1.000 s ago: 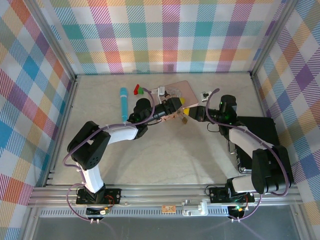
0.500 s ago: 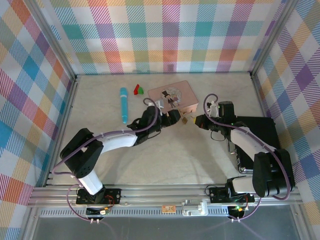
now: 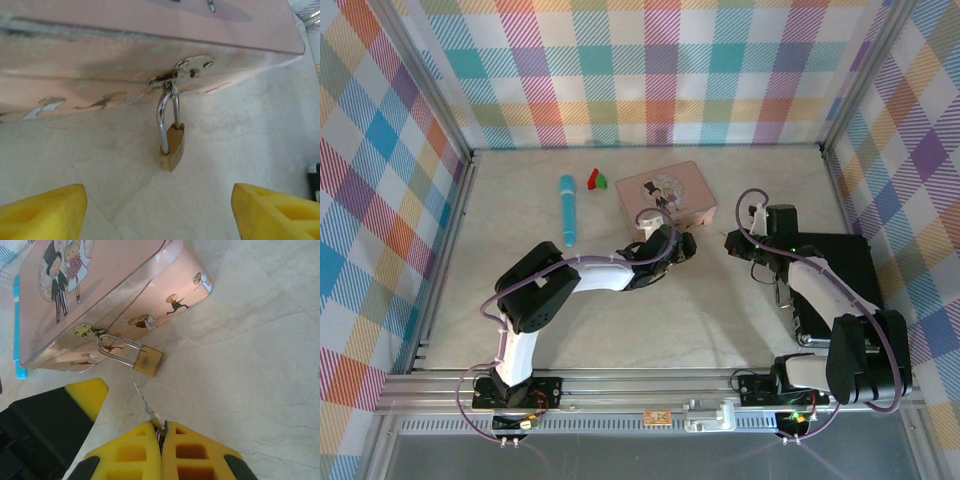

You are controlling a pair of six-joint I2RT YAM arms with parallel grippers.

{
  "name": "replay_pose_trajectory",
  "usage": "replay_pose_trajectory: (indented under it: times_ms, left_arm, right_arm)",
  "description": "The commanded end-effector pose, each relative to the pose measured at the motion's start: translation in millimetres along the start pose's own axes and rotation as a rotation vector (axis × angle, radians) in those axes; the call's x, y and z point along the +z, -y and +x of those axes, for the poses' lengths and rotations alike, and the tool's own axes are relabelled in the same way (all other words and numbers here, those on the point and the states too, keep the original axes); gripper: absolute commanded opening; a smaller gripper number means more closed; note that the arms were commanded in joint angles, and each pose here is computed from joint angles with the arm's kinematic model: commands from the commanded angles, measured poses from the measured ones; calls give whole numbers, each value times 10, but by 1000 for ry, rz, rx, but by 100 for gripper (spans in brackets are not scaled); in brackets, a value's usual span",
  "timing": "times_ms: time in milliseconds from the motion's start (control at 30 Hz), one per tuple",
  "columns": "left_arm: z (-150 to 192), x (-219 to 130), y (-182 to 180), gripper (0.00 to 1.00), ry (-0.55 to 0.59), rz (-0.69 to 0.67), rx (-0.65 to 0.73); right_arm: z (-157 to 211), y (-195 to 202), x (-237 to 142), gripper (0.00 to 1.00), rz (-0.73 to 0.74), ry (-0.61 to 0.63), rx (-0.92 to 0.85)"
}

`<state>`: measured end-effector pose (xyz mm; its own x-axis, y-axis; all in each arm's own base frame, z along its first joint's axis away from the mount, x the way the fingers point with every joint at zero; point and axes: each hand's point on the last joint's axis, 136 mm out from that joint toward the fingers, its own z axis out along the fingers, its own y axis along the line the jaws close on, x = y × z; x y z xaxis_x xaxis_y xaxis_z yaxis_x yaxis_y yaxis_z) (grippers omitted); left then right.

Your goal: Unlock the padlock with the key

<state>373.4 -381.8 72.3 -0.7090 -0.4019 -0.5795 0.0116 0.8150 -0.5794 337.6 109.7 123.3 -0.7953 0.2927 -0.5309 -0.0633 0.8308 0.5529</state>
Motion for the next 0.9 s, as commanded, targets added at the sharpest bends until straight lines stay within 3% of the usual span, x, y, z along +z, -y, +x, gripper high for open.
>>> replay_pose_trajectory:
  times_ms: [0, 267, 667, 867]
  left_arm:
    - [-87, 63, 67, 76, 59, -26, 46]
    - [29, 366, 130, 72, 43, -54, 77]
    - [191, 761, -67, 63, 16, -234, 145]
    - [215, 826, -278, 45, 7, -285, 156]
  right_arm:
    - [7, -32, -30, 0, -51, 7, -10]
    - [6, 17, -105, 0, -78, 31, 21]
    - [-9, 44, -116, 0, -100, 39, 37]
    - [-26, 48, -122, 0, -110, 45, 43]
